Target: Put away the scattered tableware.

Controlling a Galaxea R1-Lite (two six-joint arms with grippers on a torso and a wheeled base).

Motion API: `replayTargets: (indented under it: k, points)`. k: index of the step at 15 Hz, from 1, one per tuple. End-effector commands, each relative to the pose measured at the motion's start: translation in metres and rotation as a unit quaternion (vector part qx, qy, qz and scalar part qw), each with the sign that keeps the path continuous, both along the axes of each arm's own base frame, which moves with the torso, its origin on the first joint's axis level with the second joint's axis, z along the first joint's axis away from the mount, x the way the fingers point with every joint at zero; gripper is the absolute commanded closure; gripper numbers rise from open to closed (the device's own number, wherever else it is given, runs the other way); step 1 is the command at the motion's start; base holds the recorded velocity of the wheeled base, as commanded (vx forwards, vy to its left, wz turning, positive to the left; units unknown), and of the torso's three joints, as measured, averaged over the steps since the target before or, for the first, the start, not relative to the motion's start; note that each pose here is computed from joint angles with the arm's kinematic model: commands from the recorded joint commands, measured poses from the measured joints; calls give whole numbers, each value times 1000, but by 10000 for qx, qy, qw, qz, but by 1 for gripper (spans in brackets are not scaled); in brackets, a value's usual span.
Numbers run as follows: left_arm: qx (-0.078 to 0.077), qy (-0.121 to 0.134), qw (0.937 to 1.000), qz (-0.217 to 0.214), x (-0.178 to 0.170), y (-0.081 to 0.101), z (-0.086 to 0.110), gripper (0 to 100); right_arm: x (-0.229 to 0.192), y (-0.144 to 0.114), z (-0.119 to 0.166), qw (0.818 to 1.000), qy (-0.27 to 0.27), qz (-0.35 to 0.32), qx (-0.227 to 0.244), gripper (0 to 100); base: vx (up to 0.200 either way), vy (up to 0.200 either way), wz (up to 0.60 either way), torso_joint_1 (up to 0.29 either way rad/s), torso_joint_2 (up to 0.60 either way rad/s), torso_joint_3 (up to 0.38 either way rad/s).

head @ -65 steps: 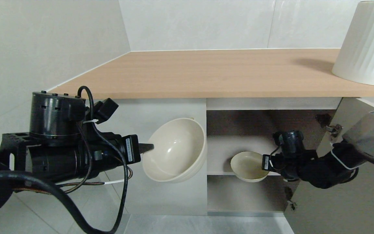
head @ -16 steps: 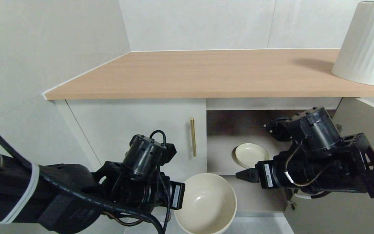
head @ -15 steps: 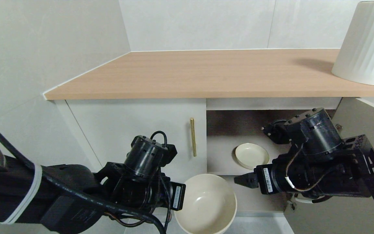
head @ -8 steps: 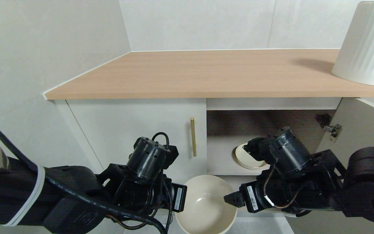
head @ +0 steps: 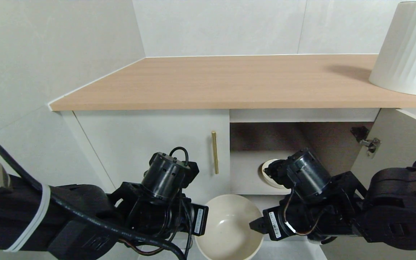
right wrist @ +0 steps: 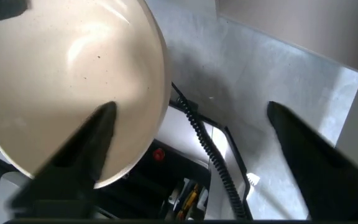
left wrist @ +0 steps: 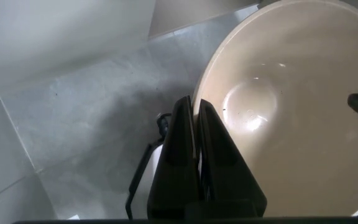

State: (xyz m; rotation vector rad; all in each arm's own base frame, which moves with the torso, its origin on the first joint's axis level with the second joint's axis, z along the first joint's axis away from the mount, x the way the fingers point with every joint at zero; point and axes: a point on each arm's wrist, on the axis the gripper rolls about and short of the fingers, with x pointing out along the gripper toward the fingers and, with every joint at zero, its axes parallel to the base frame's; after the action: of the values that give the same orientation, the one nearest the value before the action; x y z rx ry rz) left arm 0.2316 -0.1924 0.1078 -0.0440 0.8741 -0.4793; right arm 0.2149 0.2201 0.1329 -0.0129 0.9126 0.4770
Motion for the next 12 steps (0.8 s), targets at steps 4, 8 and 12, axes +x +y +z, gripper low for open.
replayTargets:
  k: [4, 8, 12]
  points:
    - [9, 10, 10000, 3, 0, 0, -1, 100, 0, 1, -2, 10000, 24, 15, -29, 100, 0, 0, 0, 0, 0, 0]
    - [4, 4, 10000, -5, 0, -1, -1, 100, 0, 1, -2, 10000, 24, 15, -29, 100, 0, 0, 0, 0, 0, 0]
    - [9, 10, 10000, 3, 1, 0, -1, 100, 0, 0, -2, 10000, 31, 2, -45, 100, 0, 0, 0, 0, 0, 0]
